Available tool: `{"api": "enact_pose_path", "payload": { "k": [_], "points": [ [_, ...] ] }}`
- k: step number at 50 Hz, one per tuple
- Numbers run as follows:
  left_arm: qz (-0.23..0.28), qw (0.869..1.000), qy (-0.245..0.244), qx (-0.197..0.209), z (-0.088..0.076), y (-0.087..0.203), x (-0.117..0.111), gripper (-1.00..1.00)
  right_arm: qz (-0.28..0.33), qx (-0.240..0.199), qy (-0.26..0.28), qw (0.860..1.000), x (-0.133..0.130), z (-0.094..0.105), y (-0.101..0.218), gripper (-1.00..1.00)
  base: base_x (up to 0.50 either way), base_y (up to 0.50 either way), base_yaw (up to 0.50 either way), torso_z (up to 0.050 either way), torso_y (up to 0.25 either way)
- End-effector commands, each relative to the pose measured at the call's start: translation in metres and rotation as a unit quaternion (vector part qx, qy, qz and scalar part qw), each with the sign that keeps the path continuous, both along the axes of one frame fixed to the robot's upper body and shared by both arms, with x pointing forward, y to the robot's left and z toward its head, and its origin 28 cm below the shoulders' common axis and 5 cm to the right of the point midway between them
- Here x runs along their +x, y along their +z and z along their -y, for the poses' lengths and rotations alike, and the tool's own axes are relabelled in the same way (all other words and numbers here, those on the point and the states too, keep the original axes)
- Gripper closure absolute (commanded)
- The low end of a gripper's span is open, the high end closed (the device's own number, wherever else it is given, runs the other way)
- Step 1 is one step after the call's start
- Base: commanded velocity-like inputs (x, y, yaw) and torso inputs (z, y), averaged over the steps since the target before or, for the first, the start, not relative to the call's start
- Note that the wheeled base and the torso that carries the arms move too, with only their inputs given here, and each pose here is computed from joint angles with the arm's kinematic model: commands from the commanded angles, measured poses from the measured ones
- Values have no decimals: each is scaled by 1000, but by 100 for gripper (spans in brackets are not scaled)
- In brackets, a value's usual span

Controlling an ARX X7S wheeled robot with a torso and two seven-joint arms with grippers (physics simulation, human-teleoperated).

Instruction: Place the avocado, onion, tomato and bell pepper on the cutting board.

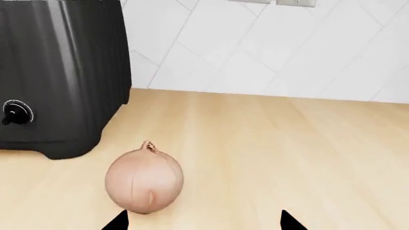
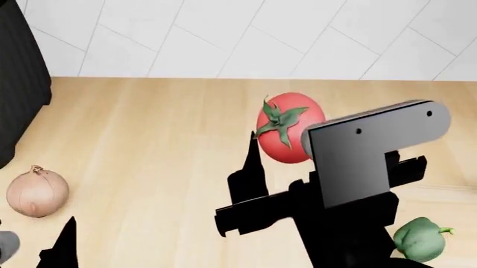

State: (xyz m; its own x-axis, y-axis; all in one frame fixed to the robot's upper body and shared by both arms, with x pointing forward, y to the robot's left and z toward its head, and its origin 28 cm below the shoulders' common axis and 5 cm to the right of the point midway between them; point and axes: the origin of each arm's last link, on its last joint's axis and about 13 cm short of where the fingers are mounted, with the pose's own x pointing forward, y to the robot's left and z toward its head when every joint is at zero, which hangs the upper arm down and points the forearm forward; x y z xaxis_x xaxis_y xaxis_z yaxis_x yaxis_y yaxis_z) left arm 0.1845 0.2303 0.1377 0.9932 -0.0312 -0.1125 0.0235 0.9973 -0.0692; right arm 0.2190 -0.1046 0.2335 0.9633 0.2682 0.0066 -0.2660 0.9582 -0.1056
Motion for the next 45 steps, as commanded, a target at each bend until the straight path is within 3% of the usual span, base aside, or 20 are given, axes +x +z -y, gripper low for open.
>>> {"api": "enact_pose_path", "payload": {
  "k": [1, 15, 21, 34, 45],
  "points": [
    [0, 1000, 26, -11, -3, -11, 5, -100, 21, 11, 3, 1000, -11, 4, 4, 100, 0, 0, 0, 0, 0],
    [0, 999, 53, -1, -13, -10, 39, -100, 22, 11, 3, 1000, -14, 6, 7, 100, 0, 0, 0, 0, 0],
    [-15, 998, 66, -15, -19, -18, 52, -100, 21, 13, 2, 1000, -16, 6, 8, 100, 0, 0, 0, 0, 0],
    [-28, 998, 50, -2, -14, -23, 71, -100, 18, 18, 2, 1000, -20, 6, 7, 100, 0, 0, 0, 0, 0],
    [-44, 996, 80, 1, -20, -28, 89, -100, 17, 22, 2, 1000, -24, 5, 7, 100, 0, 0, 0, 0, 0]
  ]
}}
